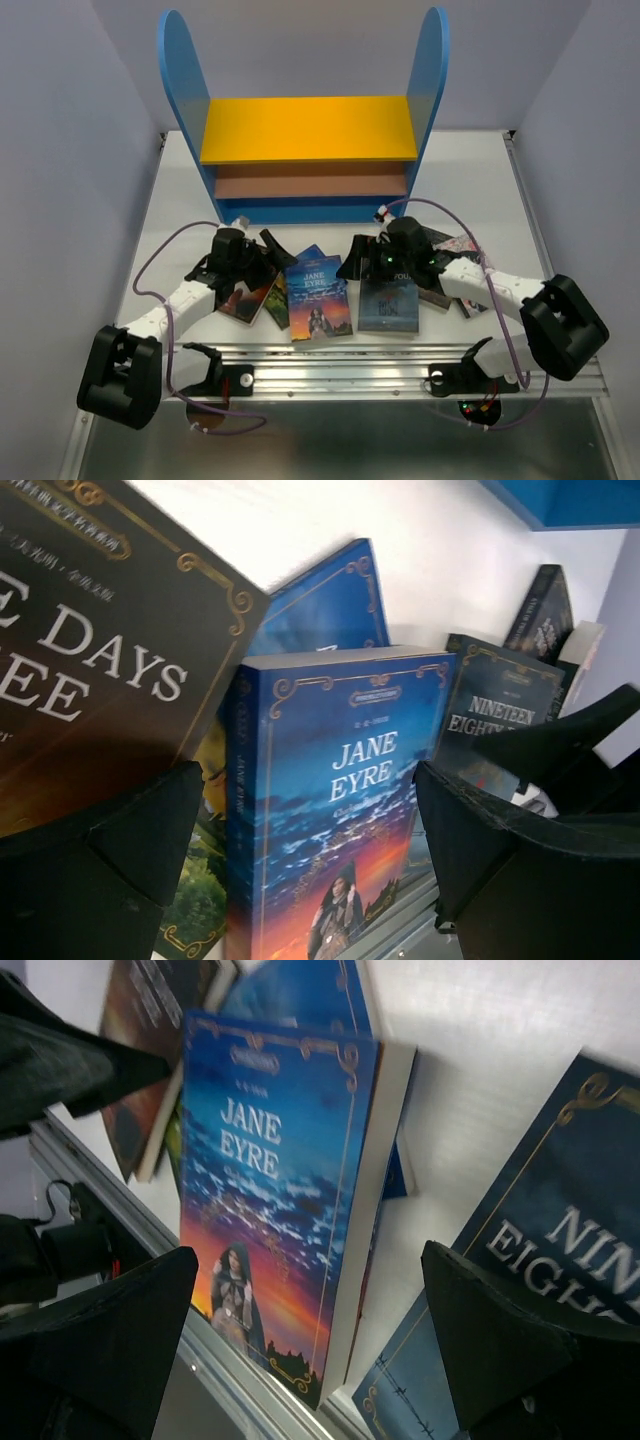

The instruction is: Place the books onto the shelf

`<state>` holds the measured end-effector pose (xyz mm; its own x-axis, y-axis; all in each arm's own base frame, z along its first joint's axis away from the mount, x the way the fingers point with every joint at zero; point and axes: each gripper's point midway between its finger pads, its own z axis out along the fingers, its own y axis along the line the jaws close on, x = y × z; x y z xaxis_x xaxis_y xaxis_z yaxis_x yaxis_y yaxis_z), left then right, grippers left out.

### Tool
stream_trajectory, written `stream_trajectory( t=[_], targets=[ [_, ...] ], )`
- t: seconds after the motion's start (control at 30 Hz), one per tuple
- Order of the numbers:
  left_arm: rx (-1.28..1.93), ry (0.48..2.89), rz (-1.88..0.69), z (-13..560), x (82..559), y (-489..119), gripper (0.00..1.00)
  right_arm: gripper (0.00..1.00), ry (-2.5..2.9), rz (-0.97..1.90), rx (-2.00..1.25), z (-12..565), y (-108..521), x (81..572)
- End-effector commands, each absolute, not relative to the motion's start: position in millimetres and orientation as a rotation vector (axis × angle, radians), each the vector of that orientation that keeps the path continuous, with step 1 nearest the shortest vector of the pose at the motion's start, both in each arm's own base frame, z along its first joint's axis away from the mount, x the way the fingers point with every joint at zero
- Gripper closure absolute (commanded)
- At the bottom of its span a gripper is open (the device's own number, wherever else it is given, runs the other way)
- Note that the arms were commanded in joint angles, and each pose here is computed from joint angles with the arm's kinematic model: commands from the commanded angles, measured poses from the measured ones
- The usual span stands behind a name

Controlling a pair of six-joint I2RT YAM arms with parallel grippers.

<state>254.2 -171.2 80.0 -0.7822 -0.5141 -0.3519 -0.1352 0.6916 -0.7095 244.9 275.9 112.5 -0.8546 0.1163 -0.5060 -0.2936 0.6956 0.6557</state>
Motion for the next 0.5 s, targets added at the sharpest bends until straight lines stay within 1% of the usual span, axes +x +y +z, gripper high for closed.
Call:
stream_trajectory(
  t=[0.0,0.13,0.27,0.47],
  targets=[
    [-0.498,2.363,-0.968,73.5,251.8,-176.7,0.01,0.00,2.335,1.200,-0.120,108.6,308.4,232.4],
    [-0.497,2.396,-0.973,64.7,240.5,-178.9,0.01,0.00,2.391,1.197,-0.153,91.7,325.4,219.5],
    [-0.508,2.418,-0.970,55.4,226.4,-182.1,0.01,0.00,2.448,1.161,-0.084,70.2,324.3,213.4],
    [-0.514,2.461,-0.964,42.6,210.7,-185.2,0.02,0.00,2.465,1.184,-0.038,61.2,328.1,210.2]
  ],
)
